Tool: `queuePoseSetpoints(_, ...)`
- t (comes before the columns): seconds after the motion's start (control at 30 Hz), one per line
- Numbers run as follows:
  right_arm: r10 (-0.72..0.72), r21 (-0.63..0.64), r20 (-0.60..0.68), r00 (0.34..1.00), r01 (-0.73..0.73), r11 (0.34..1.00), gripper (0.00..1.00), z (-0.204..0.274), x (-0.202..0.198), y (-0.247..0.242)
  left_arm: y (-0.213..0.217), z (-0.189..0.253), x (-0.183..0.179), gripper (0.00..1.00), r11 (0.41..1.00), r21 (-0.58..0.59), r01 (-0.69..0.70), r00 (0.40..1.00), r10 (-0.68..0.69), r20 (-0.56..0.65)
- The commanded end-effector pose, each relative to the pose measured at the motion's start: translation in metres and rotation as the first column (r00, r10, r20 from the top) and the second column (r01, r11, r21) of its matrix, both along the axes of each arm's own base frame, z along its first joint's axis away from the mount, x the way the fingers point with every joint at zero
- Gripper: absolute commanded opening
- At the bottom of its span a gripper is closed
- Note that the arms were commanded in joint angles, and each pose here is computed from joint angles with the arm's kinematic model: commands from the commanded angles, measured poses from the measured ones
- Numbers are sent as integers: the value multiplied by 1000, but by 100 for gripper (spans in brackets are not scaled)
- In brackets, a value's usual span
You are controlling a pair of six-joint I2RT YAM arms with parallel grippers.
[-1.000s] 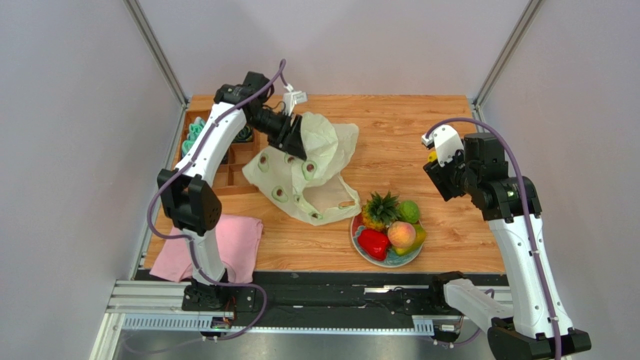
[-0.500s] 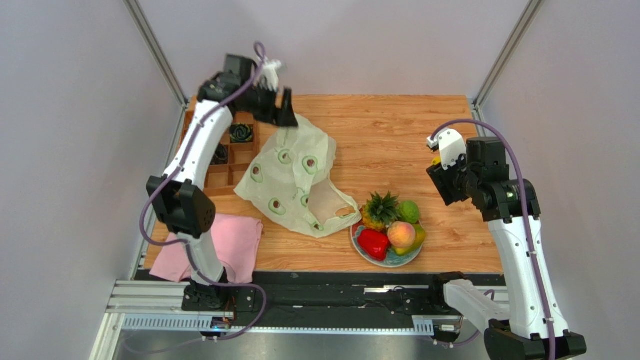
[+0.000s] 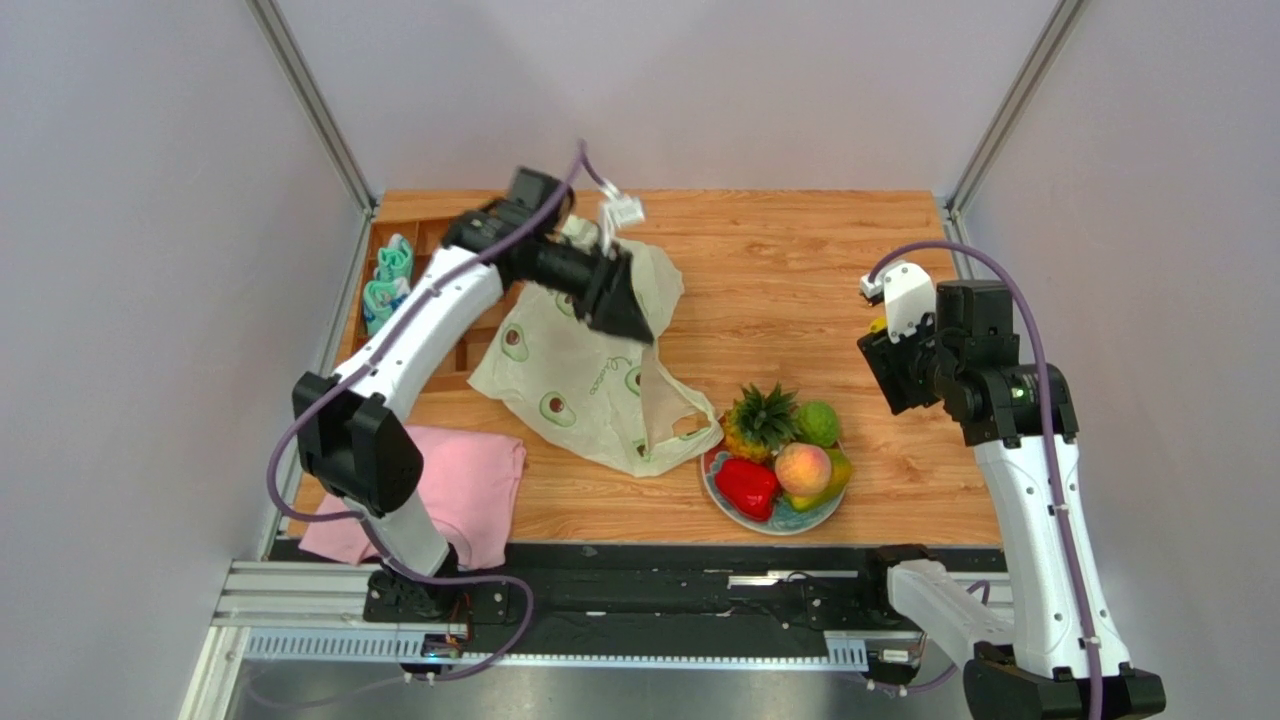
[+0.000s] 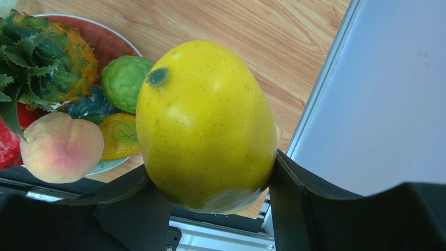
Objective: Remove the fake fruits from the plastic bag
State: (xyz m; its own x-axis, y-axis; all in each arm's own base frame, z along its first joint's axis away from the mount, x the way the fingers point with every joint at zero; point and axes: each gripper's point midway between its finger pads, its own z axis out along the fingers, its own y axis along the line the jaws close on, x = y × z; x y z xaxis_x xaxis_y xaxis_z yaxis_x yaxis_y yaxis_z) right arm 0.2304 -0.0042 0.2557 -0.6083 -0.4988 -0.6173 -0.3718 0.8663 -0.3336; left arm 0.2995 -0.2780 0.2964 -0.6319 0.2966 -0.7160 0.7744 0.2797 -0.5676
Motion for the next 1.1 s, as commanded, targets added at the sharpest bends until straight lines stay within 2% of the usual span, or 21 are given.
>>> queuePoseSetpoints(0.0, -34, -5, 32, 999, 34, 999, 2, 2, 3, -5, -19, -44, -97, 53, 950, -90, 299, 930, -311, -197)
queuePoseSetpoints(0.1, -39, -10, 15, 999, 39, 999, 2, -1, 3, -6, -25, -88, -112, 52, 950, -52, 309, 885, -308, -349)
queuePoseSetpoints(0.23, -36, 7, -2, 999, 36, 999, 2, 0, 4, -3, -36, -133, -110, 68, 966, 30, 255, 870, -216, -443)
queuePoseSetpoints(0.43, -34, 18, -35, 999, 35, 999, 2, -8, 2, -1, -58, -170, -109, 70, 966, 168, 196, 910, -115, -399)
queuePoseSetpoints(0.6, -37, 40, -57, 998, 39, 998, 2, -15, 2, 3, -55, -215, -116, 67, 951, 288, 112, 896, 28, -443)
queuePoseSetpoints(0.67, -35, 49, -66, 997, 38, 998, 2, -16, 3, 5, -62, -216, -114, 70, 956, 287, 67, 923, 50, -383)
queuePoseSetpoints(0.77, -43, 56, -79, 996, 47, 997, 2, -19, 5, 5, -74, -217, -120, 73, 960, 275, 49, 934, 54, -353)
queuePoseSetpoints(0.9, -21, 93, -88, 996, 29, 995, 2, -23, 7, 13, -84, -230, -130, 69, 960, 275, 49, 912, 69, -404)
queuePoseSetpoints(0.93, -20, 99, -90, 996, 29, 995, 2, -24, 5, 14, -87, -232, -126, 65, 962, 271, 18, 908, 97, -407)
queuePoseSetpoints(1.07, -17, 109, -100, 995, 28, 994, 3, -26, -1, 16, -82, -248, -120, 57, 952, 297, -82, 876, 211, -434)
